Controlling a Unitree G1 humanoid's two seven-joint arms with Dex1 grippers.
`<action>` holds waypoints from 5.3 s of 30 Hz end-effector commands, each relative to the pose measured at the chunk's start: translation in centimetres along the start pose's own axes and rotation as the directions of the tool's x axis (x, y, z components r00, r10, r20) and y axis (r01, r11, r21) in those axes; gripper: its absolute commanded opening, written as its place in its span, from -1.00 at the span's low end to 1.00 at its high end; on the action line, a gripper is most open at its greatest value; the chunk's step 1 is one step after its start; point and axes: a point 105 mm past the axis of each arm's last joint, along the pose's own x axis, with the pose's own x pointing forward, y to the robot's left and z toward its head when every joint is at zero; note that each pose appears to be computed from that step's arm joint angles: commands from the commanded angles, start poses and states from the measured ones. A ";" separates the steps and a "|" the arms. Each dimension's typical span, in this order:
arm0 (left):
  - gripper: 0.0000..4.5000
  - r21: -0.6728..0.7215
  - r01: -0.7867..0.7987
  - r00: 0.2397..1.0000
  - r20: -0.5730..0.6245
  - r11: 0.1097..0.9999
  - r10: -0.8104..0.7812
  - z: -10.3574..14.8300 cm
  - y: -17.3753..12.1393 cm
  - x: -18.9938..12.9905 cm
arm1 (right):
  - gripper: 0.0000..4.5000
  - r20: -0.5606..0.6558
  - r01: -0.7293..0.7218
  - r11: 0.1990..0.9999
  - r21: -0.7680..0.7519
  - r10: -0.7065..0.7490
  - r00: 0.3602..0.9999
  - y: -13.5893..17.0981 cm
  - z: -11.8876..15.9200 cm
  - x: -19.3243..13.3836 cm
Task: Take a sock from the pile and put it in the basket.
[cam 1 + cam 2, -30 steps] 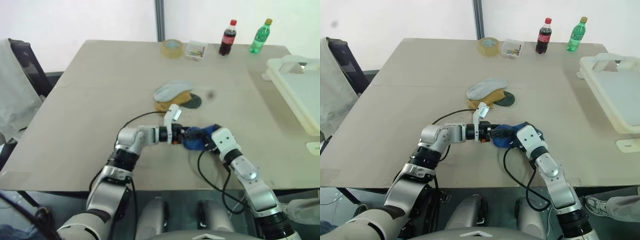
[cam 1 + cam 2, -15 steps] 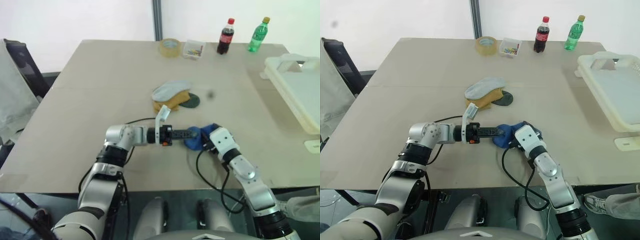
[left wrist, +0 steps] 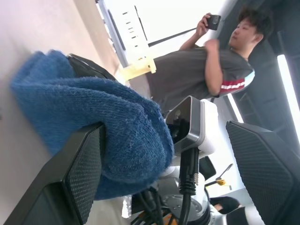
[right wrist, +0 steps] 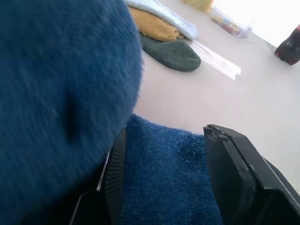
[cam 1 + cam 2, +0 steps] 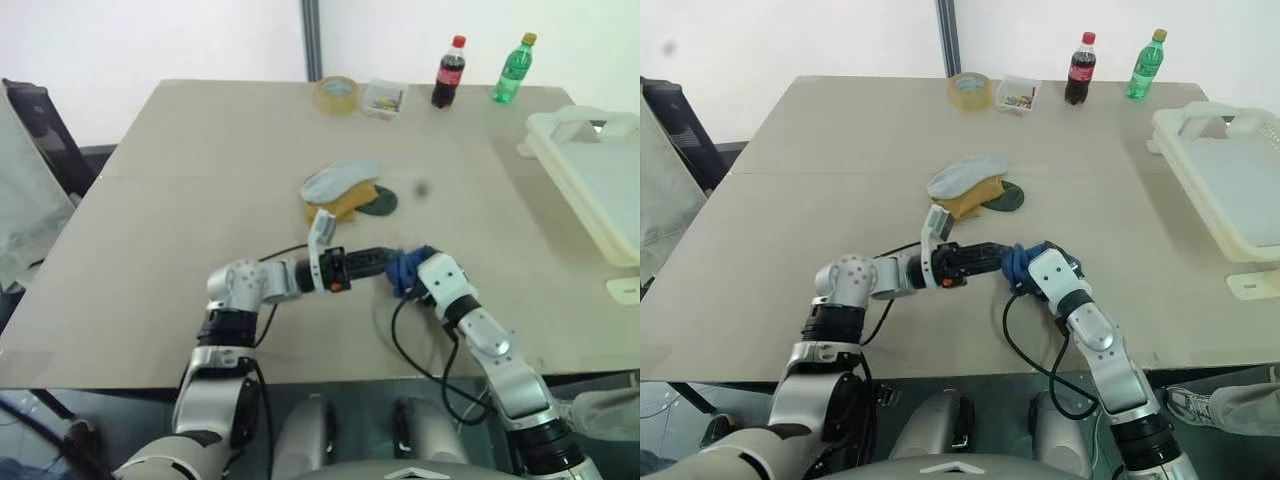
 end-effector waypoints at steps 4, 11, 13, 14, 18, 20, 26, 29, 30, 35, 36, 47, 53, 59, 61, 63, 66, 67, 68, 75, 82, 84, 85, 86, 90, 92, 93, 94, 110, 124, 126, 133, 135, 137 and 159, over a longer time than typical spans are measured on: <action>0.91 -0.008 0.045 0.998 0.035 0.999 -0.045 0.1 -1.1 0.9 | 0.19 0.020 0.034 0.999 0.033 -0.034 0.999 -3.1 2.2 -1.1; 0.91 -0.014 0.038 0.996 0.087 0.999 -0.037 0.9 -0.9 1.4 | 0.19 -0.020 0.069 0.997 -0.030 -0.069 0.997 -6.3 2.6 -3.1; 0.91 -0.019 0.056 0.994 0.094 0.998 -0.054 1.2 -1.2 1.8 | 0.19 -0.034 0.128 0.992 0.016 -0.128 0.991 -7.8 2.6 -3.6; 0.91 -0.021 0.059 0.994 0.094 0.998 -0.057 1.2 -1.3 2.0 | 0.19 -0.041 0.145 0.989 0.037 -0.144 0.989 -8.2 2.5 -3.8; 0.91 -0.034 0.084 0.991 0.105 0.996 -0.080 1.4 -1.6 2.9 | 0.19 -0.097 0.196 0.975 0.104 -0.186 0.978 -9.4 1.5 -4.9; 0.91 -0.042 0.093 0.990 0.113 0.995 -0.088 1.5 -1.7 3.4 | 0.19 -0.114 0.208 0.967 0.145 -0.192 0.975 -9.5 1.1 -5.4; 0.91 -0.078 0.093 0.990 0.109 0.993 -0.085 1.0 -1.3 5.8 | 0.19 -0.069 0.184 0.940 0.289 -0.171 0.983 -9.7 2.2 -6.8; 0.91 -0.110 0.052 0.993 0.109 0.993 -0.040 0.7 -0.2 7.0 | 0.19 -0.026 0.172 0.915 0.364 -0.174 0.984 -10.1 2.9 -7.7; 0.94 -0.112 0.042 0.994 0.106 0.993 -0.030 0.5 0.0 7.3 | 0.30 -0.006 0.147 0.908 0.392 -0.157 0.988 -9.9 3.3 -7.9; 0.95 -0.122 0.017 0.995 0.102 0.992 -0.005 0.3 0.8 7.9 | 0.99 0.043 0.047 0.877 0.478 -0.077 0.996 -8.4 4.5 -8.1; 0.95 -0.128 0.014 0.995 0.104 0.992 -0.001 0.3 0.9 8.0 | 0.99 0.043 0.020 0.870 0.493 -0.047 0.998 -7.8 4.6 -8.0; 0.95 -0.131 0.003 0.994 0.111 0.991 0.012 0.4 1.2 8.0 | 0.99 -0.142 0.083 0.832 0.549 -0.005 0.990 -5.0 1.1 -5.6; 0.95 -0.126 0.000 0.993 0.114 0.992 0.014 0.5 1.2 7.7 | 0.99 -0.264 0.181 0.773 0.608 -0.019 0.964 -5.2 -1.5 -6.3; 0.95 -0.124 0.002 0.993 0.118 0.992 0.013 0.5 1.2 7.8 | 0.75 -0.229 0.143 0.595 0.791 0.072 0.971 -2.4 -1.8 -5.5; 0.95 -0.122 0.003 0.993 0.119 0.993 0.012 0.5 1.2 7.8 | 0.43 -0.203 0.125 0.558 0.820 0.080 0.976 -2.2 -1.4 -5.2; 0.95 -0.121 0.003 0.993 0.120 0.993 0.012 0.5 1.2 7.8 | -0.07 -0.189 0.111 0.549 0.828 0.088 0.978 -2.1 -1.1 -5.0; 0.95 -0.120 0.004 0.992 0.123 0.993 0.011 0.6 1.2 7.8 | -0.60 -0.182 0.096 0.555 0.826 0.102 0.978 -2.0 -0.9 -4.9; 0.95 -0.122 0.005 0.992 0.123 0.993 0.010 0.6 1.2 7.7 | -0.79 -0.178 0.091 0.552 0.829 0.107 0.978 -1.9 -0.8 -4.9; 0.95 -0.122 0.007 0.992 0.124 0.992 0.008 0.6 1.1 7.7 | -0.98 -0.176 0.088 0.550 0.831 0.109 0.978 -1.8 -0.8 -4.9; 0.95 0.209 -0.153 0.988 0.013 0.966 0.154 -0.1 1.3 6.2 | -0.98 -0.197 0.129 0.547 0.827 0.066 0.978 -2.8 -1.1 -4.4; 0.95 0.843 -0.126 0.961 -0.027 0.522 0.275 -0.9 -0.4 3.3 | -0.98 -0.239 0.222 0.610 0.761 -0.054 0.969 -6.4 -1.4 -4.7; 0.95 0.915 -0.092 0.964 -0.017 0.392 0.267 -1.0 -0.7 3.1 | -0.98 -0.234 0.215 0.640 0.738 -0.057 0.971 -7.2 -0.8 -4.8; 0.95 0.933 -0.079 0.968 -0.013 0.352 0.252 -1.0 -0.8 3.1 | -0.98 -0.235 0.217 0.655 0.724 -0.061 0.970 -7.6 -0.6 -4.9; 0.95 0.941 -0.067 0.972 -0.013 0.330 0.235 -1.0 -0.9 3.2 | -0.98 -0.235 0.217 0.666 0.714 -0.065 0.970 -7.9 -0.4 -5.0; 0.95 0.955 -0.055 0.986 0.005 0.293 0.169 -0.7 -1.4 4.0 | -0.98 -0.233 0.220 0.696 0.684 -0.077 0.969 -9.5 0.5 -5.8; 0.95 0.954 -0.063 0.991 0.024 0.292 0.133 -0.4 -1.7 4.4 | -0.98 -0.241 0.228 0.694 0.683 -0.080 0.967 -10.9 1.0 -6.4; 0.95 0.955 -0.063 0.993 0.031 0.291 0.114 -0.3 -1.9 4.6 | -0.98 -0.246 0.233 0.694 0.681 -0.082 0.966 -11.7 1.3 -6.7; 0.95 0.955 -0.061 0.995 0.034 0.291 0.098 -0.2 -2.1 4.8 | -0.98 -0.254 0.238 0.695 0.679 -0.082 0.964 -12.4 1.6 -6.9; 0.95 0.968 -0.064 0.989 0.094 0.243 -0.112 1.6 -4.9 6.5 | -0.98 -0.349 0.603 0.358 0.713 -0.564 0.749 -31.2 4.5 -11.9; 0.95 0.968 -0.081 0.988 0.110 0.239 -0.107 1.7 -4.6 6.5 | 0.33 -0.491 0.677 0.051 0.734 -0.649 0.581 -34.8 -0.4 -12.0; 0.95 0.966 -0.085 0.989 0.112 0.242 -0.099 1.6 -4.4 6.4 | 0.50 -0.510 0.727 0.076 0.683 -0.662 0.549 -34.9 -0.6 -12.5; 0.95 0.958 -0.147 0.987 0.159 0.246 -0.028 2.4 -3.5 5.2 | 0.50 -0.379 0.831 0.268 0.488 -0.793 0.478 -35.1 2.8 -13.9; 0.95 0.954 -0.190 0.982 0.188 0.232 0.029 3.0 -2.9 4.4 | 0.50 -0.259 0.798 0.385 0.463 -0.802 0.538 -34.4 5.0 -12.9; 0.95 0.938 -0.272 0.961 0.253 0.217 0.113 4.0 -1.9 2.7 | 0.50 -0.135 0.718 0.512 0.471 -0.763 0.632 -32.6 6.8 -11.3; 0.95 0.622 -0.753 0.618 0.554 0.216 0.558 -2.8 -3.1 -15.1 | 0.50 -0.049 -0.305 0.849 0.432 0.360 0.932 -10.8 -3.1 -14.5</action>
